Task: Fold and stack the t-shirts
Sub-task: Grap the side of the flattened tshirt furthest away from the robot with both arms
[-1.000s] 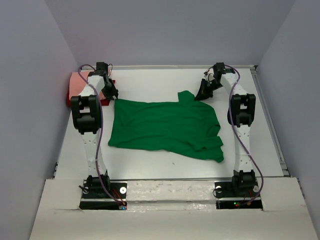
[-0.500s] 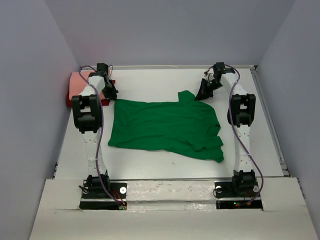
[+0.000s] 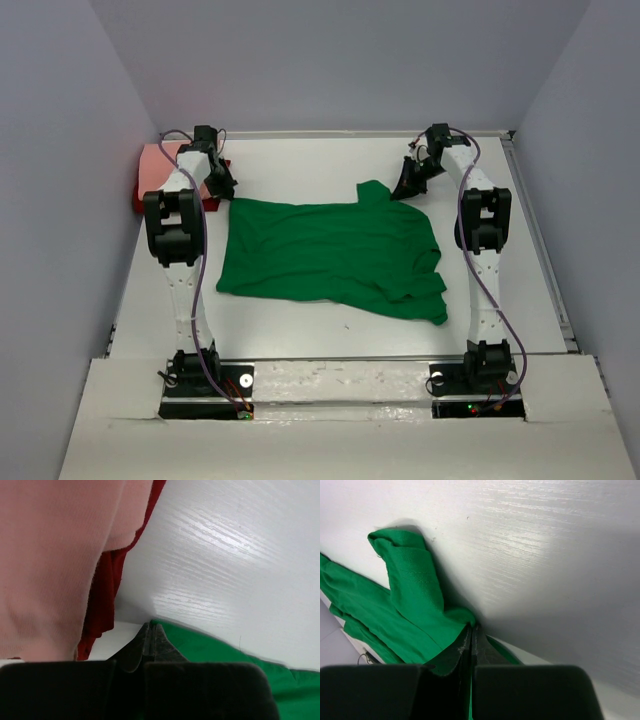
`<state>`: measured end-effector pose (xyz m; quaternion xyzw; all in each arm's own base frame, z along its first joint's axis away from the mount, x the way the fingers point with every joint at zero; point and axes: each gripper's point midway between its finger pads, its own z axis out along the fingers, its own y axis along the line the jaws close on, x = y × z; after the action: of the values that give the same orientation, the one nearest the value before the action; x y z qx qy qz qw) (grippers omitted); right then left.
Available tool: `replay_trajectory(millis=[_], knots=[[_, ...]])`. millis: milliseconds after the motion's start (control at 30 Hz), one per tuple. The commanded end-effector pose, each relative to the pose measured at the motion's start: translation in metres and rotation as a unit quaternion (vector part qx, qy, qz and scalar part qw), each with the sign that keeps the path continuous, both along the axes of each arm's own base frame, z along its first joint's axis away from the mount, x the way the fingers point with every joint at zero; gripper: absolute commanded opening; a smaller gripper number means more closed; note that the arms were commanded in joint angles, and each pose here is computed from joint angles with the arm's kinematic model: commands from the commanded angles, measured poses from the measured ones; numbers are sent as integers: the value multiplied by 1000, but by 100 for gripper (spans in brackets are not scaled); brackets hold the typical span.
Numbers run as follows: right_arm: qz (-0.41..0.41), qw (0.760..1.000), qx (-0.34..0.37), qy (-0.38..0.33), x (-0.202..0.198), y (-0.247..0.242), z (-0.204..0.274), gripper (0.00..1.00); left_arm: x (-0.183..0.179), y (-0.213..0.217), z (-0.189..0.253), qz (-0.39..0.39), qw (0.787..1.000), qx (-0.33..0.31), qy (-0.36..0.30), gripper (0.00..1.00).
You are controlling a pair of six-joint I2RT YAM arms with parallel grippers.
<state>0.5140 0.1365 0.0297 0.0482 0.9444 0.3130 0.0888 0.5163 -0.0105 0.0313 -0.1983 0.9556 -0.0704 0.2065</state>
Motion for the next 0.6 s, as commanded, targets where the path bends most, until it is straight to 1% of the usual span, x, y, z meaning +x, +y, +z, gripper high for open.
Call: replay_trajectory(millis=[0, 200, 333, 567], knots=[[-6, 999, -36, -33, 11, -6, 15, 0, 10, -14, 77, -27, 997, -1, -78, 0], [-18, 995, -76, -59, 14, -19, 38, 0, 7, -13, 107, -23, 994, 9, -106, 0], [-20, 994, -83, -68, 12, -22, 50, 0, 3, -11, 112, -25, 994, 15, -110, 0], [-21, 994, -83, -66, 7, -22, 56, 0, -2, -4, 110, -11, 994, 32, -101, 0]])
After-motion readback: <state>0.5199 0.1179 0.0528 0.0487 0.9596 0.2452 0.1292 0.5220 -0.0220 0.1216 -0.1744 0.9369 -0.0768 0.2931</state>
